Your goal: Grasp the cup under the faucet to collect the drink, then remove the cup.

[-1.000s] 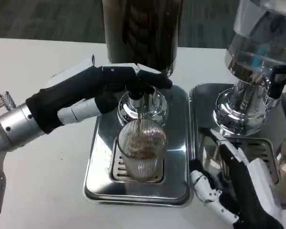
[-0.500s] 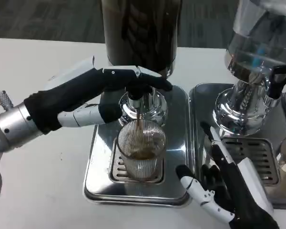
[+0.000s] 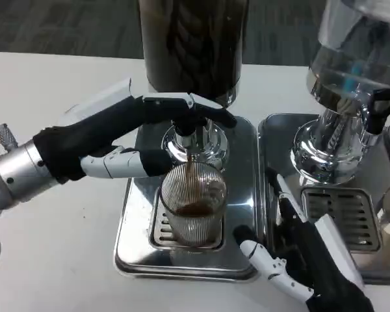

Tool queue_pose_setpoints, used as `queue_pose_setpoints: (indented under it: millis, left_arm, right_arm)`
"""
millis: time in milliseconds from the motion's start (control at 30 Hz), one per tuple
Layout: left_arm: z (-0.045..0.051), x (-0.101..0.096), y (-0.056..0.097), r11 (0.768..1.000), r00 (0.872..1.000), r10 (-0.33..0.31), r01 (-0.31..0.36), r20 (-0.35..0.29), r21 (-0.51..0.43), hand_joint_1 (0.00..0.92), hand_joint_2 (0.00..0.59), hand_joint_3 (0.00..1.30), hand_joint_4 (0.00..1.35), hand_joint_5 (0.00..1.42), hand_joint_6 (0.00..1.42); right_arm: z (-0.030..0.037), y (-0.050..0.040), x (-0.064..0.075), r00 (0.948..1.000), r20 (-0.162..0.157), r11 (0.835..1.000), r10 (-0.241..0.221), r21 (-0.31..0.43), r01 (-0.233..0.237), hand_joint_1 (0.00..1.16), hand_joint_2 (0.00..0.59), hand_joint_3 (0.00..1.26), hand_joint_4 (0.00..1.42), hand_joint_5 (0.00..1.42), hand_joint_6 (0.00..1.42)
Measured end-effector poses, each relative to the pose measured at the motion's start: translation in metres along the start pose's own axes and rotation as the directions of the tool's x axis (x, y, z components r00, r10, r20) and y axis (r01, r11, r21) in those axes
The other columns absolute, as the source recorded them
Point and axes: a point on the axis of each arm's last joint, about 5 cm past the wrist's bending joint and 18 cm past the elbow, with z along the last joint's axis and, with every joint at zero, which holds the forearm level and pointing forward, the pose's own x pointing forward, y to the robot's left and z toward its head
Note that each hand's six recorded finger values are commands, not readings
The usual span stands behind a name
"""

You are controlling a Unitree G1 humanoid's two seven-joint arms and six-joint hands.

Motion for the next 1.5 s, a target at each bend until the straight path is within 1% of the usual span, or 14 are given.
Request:
queue_pose_setpoints:
  millis: [133, 200, 333, 533, 667, 700, 800, 833, 967, 1067, 1167, 1400, 1500]
  left_arm:
    - [0.0002, 0.0, 0.0, 1.0, 1.0, -0.001, 0.001, -0.001, 0.004, 0.0, 0.07, 0.34, 0.26, 0.22, 0.29]
    - [0.0004, 0.0, 0.0, 1.0, 1.0, 0.0, 0.0, -0.003, 0.008, 0.0, 0.07, 0.34, 0.26, 0.22, 0.29]
    - [0.0006, -0.001, 0.001, 1.0, 1.0, 0.001, -0.001, -0.004, 0.012, 0.0, 0.069, 0.34, 0.26, 0.22, 0.29]
    - [0.0009, -0.002, 0.0, 1.0, 1.0, 0.006, -0.006, -0.005, 0.019, 0.0, 0.069, 0.34, 0.26, 0.22, 0.29]
    - [0.0013, -0.003, 0.001, 1.0, 1.0, 0.006, -0.006, -0.006, 0.026, 0.0, 0.069, 0.34, 0.26, 0.22, 0.29]
    - [0.0012, -0.003, 0.001, 1.0, 1.0, 0.007, -0.007, -0.008, 0.027, 0.0, 0.069, 0.34, 0.26, 0.22, 0.29]
    - [0.0011, -0.004, 0.001, 1.0, 1.0, 0.008, -0.008, -0.01, 0.028, 0.0, 0.069, 0.34, 0.26, 0.22, 0.3]
    - [0.0011, -0.004, 0.001, 1.0, 1.0, 0.008, -0.008, -0.011, 0.028, 0.0, 0.069, 0.34, 0.26, 0.22, 0.3]
    - [0.0013, -0.004, 0.001, 0.999, 1.0, 0.012, -0.012, -0.011, 0.032, 0.0, 0.072, 0.34, 0.26, 0.22, 0.3]
    - [0.0015, -0.005, 0.001, 0.999, 1.0, 0.012, -0.012, -0.012, 0.034, 0.0, 0.074, 0.34, 0.26, 0.22, 0.3]
    - [0.0015, -0.006, 0.001, 0.999, 1.0, 0.014, -0.013, -0.013, 0.036, 0.0, 0.074, 0.34, 0.26, 0.22, 0.3]
    - [0.0014, -0.008, -0.001, 0.999, 1.0, 0.027, -0.027, -0.015, 0.033, 0.0, 0.075, 0.34, 0.26, 0.22, 0.31]
    - [0.0015, -0.008, -0.001, 0.999, 0.999, 0.029, -0.029, -0.016, 0.036, 0.0, 0.075, 0.34, 0.26, 0.22, 0.31]
  right_arm:
    - [0.0007, 0.0007, 0.002, 0.9999, 0.011, 1.0, 0.01, -0.001, -0.01, 0.31, 0.241, 0.0, 0.0, 0.0, 0.0]
    - [-0.0005, 0.0011, 0.005, 0.9996, 0.014, 1.0, 0.026, -0.003, -0.026, 0.31, 0.24, 0.0, 0.0, 0.0, 0.0]
    - [-0.0028, 0.0026, 0.008, 0.9992, 0.011, 0.999, 0.037, -0.005, -0.037, 0.3, 0.235, 0.0, 0.0, 0.0, 0.0]
    - [-0.0024, 0.0058, 0.016, 0.9965, 0.06, 0.998, 0.059, -0.014, -0.058, 0.31, 0.229, 0.0, 0.0, 0.0, 0.0]
    - [-0.0052, 0.0075, 0.016, 0.9959, 0.055, 0.997, 0.072, -0.029, -0.07, 0.31, 0.227, 0.0, 0.0, 0.0, 0.0]
    - [-0.0055, 0.0076, 0.017, 0.9956, 0.057, 0.997, 0.074, -0.032, -0.073, 0.31, 0.227, 0.0, 0.0, 0.0, 0.0]
    - [-0.005, 0.0079, 0.02, 0.9941, 0.079, 0.997, 0.075, -0.035, -0.073, 0.31, 0.226, 0.0, 0.0, 0.0, 0.0]
    - [-0.0056, 0.0087, 0.021, 0.9938, 0.08, 0.997, 0.078, -0.037, -0.075, 0.31, 0.226, 0.0, 0.0, 0.0, 0.0]
    - [-0.0076, 0.0108, 0.023, 0.9935, 0.072, 0.995, 0.088, -0.042, -0.085, 0.31, 0.225, 0.0, 0.0, 0.0, 0.0]
    - [-0.008, 0.0113, 0.026, 0.9929, 0.076, 0.995, 0.091, -0.041, -0.088, 0.31, 0.225, 0.0, 0.0, 0.0, 0.0]
    - [-0.007, 0.0118, 0.03, 0.9917, 0.089, 0.995, 0.093, -0.04, -0.089, 0.32, 0.228, 0.0, 0.0, 0.0, 0.0]
    - [-0.006, 0.0141, 0.037, 0.9898, 0.101, 0.994, 0.101, -0.041, -0.097, 0.33, 0.229, 0.0, 0.0, 0.0, 0.0]
    - [-0.0053, 0.0138, 0.04, 0.9892, 0.107, 0.994, 0.101, -0.044, -0.096, 0.33, 0.228, 0.0, 0.0, 0.0, 0.0]
